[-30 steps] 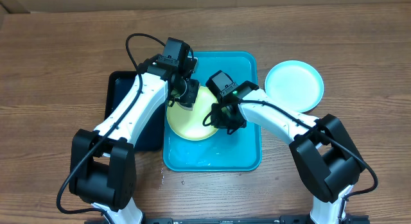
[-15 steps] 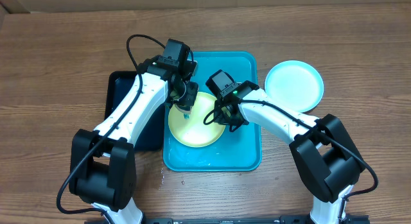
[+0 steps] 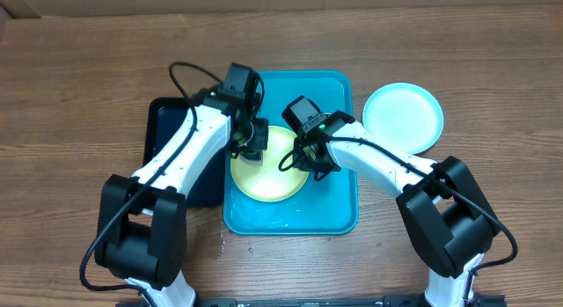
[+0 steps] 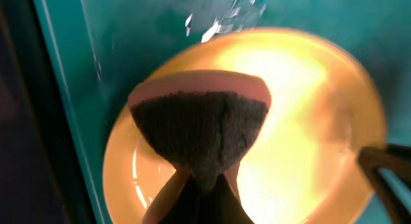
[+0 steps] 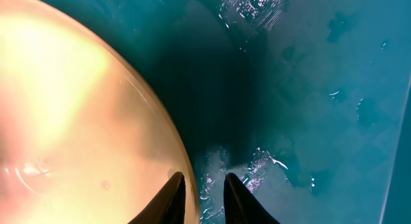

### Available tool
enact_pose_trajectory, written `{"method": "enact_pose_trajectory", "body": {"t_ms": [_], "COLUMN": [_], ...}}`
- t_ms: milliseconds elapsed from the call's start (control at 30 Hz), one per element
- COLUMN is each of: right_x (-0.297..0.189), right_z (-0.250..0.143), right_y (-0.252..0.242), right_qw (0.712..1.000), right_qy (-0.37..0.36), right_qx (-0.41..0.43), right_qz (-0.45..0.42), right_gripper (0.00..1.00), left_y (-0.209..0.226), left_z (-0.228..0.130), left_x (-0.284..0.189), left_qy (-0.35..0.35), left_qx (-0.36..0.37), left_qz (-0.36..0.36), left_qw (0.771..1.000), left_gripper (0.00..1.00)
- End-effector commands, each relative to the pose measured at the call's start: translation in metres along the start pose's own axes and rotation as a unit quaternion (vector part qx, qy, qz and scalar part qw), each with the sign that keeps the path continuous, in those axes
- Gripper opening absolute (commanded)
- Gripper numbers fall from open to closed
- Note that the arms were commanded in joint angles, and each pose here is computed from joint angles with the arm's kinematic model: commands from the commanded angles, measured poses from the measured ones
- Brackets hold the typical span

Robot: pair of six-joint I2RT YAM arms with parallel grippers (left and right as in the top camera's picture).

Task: Clean dirty plates on tray and stack at the side
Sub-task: 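Scrub the blue stain on the yellow plate with the sponge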

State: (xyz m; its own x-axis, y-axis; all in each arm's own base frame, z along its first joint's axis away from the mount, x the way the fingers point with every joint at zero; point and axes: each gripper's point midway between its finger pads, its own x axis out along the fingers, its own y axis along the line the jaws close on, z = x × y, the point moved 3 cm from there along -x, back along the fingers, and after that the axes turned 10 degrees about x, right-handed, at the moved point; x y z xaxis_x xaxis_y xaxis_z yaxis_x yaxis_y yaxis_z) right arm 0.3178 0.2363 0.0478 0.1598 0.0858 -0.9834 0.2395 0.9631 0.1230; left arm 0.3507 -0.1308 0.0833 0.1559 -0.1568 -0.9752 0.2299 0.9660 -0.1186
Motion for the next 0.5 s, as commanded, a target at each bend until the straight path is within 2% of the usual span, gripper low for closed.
{"method": "enact_pose_trajectory", "body": {"t_ms": [0, 167, 233, 267, 333, 400, 467], "right_x": [-0.008, -0.008, -0.008, -0.008, -0.008, -0.008, -0.008], "right_z": [0.003, 0.002, 0.002, 0.002, 0.002, 0.002, 0.002], "right_y": [0.003, 0.003, 0.003, 0.003, 0.003, 0.003, 0.003], "right_qw": [1.0, 1.0, 1.0, 1.0, 1.0, 1.0, 1.0], "right_qy": [-0.007, -0.007, -0.007, -0.007, -0.007, -0.007, -0.007], "right_qx": [0.001, 0.001, 0.001, 0.001, 0.001, 0.001, 0.001], "right_qz": [0.01, 0.011, 0.011, 0.01, 0.01, 0.01, 0.01], "right_gripper": [0.23, 0.29, 0.3, 0.3, 0.3, 0.3, 0.3], "left_y": [0.003, 0.006, 0.006, 0.006, 0.006, 0.005, 0.004], "left_z": [-0.015, -0.026, -0.027, -0.026, -0.023, -0.02, -0.014], "left_x": [0.016, 0.031, 0.032, 0.031, 0.029, 0.025, 0.021], "left_qy": [0.015, 0.018, 0.018, 0.017, 0.014, 0.013, 0.007], "left_qx": [-0.012, -0.012, -0.012, -0.011, -0.012, -0.007, 0.006], "left_qz": [0.005, 0.005, 0.005, 0.005, 0.005, 0.005, 0.004], "left_qw": [1.0, 1.0, 1.0, 1.0, 1.0, 1.0, 1.0], "left_gripper": [0.04, 0.04, 0.33, 0.42, 0.44, 0.41, 0.32]}}
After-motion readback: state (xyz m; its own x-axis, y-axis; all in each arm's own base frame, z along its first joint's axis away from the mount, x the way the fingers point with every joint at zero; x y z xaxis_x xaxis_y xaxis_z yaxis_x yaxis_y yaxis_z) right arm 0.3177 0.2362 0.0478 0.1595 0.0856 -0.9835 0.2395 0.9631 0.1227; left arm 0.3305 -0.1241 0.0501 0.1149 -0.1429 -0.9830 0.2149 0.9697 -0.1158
